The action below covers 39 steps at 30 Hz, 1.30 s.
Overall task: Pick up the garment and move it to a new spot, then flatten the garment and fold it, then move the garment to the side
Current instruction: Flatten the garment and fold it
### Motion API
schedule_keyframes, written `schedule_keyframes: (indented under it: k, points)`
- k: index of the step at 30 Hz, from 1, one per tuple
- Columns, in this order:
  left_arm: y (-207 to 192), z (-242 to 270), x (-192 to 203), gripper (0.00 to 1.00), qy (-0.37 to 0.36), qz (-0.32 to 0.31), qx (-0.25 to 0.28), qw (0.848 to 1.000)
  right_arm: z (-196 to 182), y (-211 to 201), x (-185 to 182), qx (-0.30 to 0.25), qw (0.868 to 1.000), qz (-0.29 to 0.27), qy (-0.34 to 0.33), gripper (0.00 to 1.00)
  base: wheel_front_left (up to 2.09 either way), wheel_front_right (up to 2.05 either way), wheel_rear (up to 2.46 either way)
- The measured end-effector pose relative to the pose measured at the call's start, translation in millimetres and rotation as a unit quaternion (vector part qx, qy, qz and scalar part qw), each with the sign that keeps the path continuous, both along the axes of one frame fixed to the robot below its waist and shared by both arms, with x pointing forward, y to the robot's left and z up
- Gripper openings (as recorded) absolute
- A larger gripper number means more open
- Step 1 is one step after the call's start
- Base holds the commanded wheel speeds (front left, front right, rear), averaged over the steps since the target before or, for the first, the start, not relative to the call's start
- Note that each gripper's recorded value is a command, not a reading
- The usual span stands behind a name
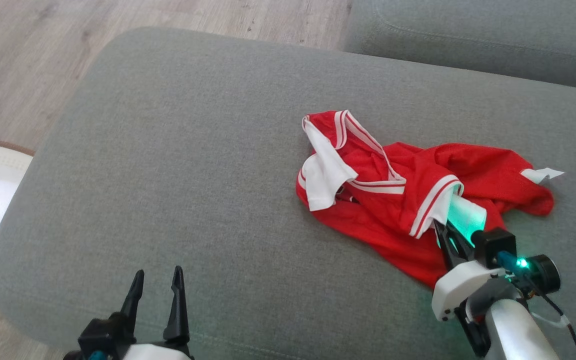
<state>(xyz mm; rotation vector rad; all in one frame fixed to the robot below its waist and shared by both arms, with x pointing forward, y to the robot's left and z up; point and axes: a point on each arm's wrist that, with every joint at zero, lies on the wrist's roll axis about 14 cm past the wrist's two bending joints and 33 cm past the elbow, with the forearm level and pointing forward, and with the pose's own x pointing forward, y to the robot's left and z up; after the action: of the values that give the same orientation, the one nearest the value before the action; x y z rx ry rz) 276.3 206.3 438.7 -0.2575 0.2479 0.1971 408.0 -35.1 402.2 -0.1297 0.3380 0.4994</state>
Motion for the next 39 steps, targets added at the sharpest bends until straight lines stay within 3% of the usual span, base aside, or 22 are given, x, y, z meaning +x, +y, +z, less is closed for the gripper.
schedule_keyframes:
  k: [6, 13, 21, 31, 32, 33, 39]
  points:
    - [-4.2, -0.1, 2.6, 1.00, -0.003, -0.007, -0.001, 1.000, 26.7, -2.3, 8.1, 0.019, 0.999, -0.007, -0.048, 0.00, 0.00, 0.00, 0.00]
    - [-10.1, 2.2, 2.6, 1.00, -0.012, -0.014, -0.008, 1.000, 98.2, 18.2, 36.5, 0.032, 0.990, 0.014, -0.138, 0.00, 0.00, 0.00, 0.00]
    - [-9.9, 17.0, -1.1, 1.00, -0.040, -0.003, -0.012, 0.999, 211.9, 44.4, 119.2, -0.032, 0.963, 0.056, -0.260, 0.00, 0.00, 0.00, 0.00]
    - [-2.3, 15.1, -12.2, 1.00, -0.031, 0.037, -0.016, 0.999, 234.9, 101.9, 187.3, -0.110, 0.948, 0.108, -0.277, 0.00, 0.00, 0.00, 0.00]
    - [-1.9, 12.0, -11.9, 1.00, -0.024, 0.041, -0.016, 0.999, 234.5, 108.1, 194.8, -0.113, 0.947, 0.112, -0.279, 0.41, 0.00, 0.00, 0.00]
    - [-1.8, 9.2, -11.2, 1.00, -0.017, 0.044, -0.017, 0.999, 233.8, 112.6, 201.8, -0.111, 0.946, 0.114, -0.281, 1.00, 0.00, 0.00, 0.00]
    - [-0.8, 5.3, 3.1, 1.00, -0.010, 0.053, -0.015, 0.998, 175.0, 126.0, 219.8, -0.102, 0.957, 0.132, -0.238, 1.00, 0.00, 0.00, 0.00]
